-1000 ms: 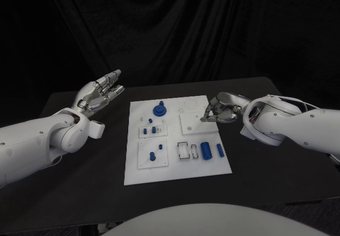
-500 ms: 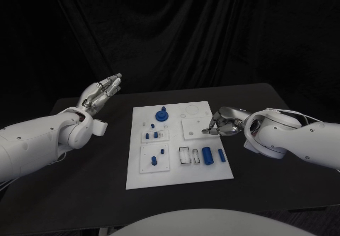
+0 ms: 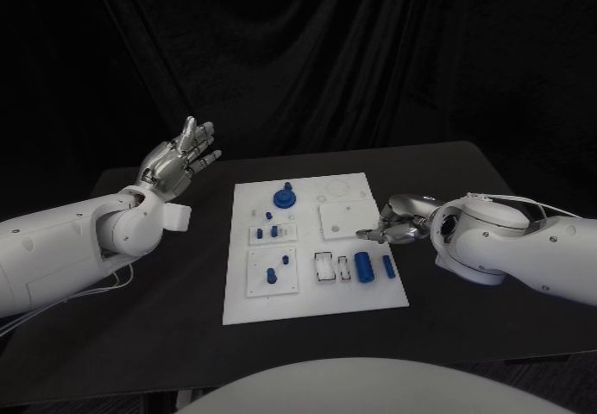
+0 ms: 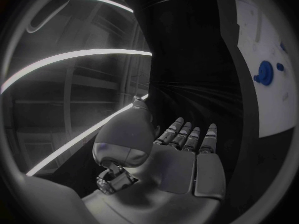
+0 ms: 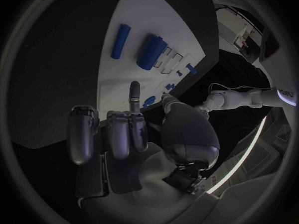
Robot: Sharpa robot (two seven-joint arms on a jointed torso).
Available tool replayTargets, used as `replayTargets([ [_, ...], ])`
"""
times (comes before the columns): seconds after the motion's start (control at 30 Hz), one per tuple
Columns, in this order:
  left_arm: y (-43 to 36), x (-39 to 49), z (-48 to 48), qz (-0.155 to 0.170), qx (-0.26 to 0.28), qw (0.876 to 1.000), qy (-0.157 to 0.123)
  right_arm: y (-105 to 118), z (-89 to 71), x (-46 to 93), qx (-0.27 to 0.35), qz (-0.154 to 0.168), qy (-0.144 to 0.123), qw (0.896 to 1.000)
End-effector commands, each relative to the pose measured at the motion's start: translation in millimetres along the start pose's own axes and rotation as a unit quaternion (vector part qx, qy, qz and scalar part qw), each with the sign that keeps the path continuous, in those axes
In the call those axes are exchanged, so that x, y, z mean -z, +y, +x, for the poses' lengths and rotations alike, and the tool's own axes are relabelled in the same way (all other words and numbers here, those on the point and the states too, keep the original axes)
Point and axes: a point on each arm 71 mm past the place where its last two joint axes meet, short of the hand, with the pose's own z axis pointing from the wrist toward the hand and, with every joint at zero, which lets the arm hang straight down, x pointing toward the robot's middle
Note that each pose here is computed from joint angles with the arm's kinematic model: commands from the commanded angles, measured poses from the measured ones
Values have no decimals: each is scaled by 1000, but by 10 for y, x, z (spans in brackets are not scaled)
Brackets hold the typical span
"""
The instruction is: Assemble the parts on the task board
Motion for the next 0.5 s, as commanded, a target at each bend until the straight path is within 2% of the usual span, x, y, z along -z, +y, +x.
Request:
replayTargets([
  [0.03,-13,27,57,6,75,997,9,-46,64,22,44,45,11,998],
  [0.5,-16,67,103,1,92,996,14,52,185,12,54,43,23,997],
])
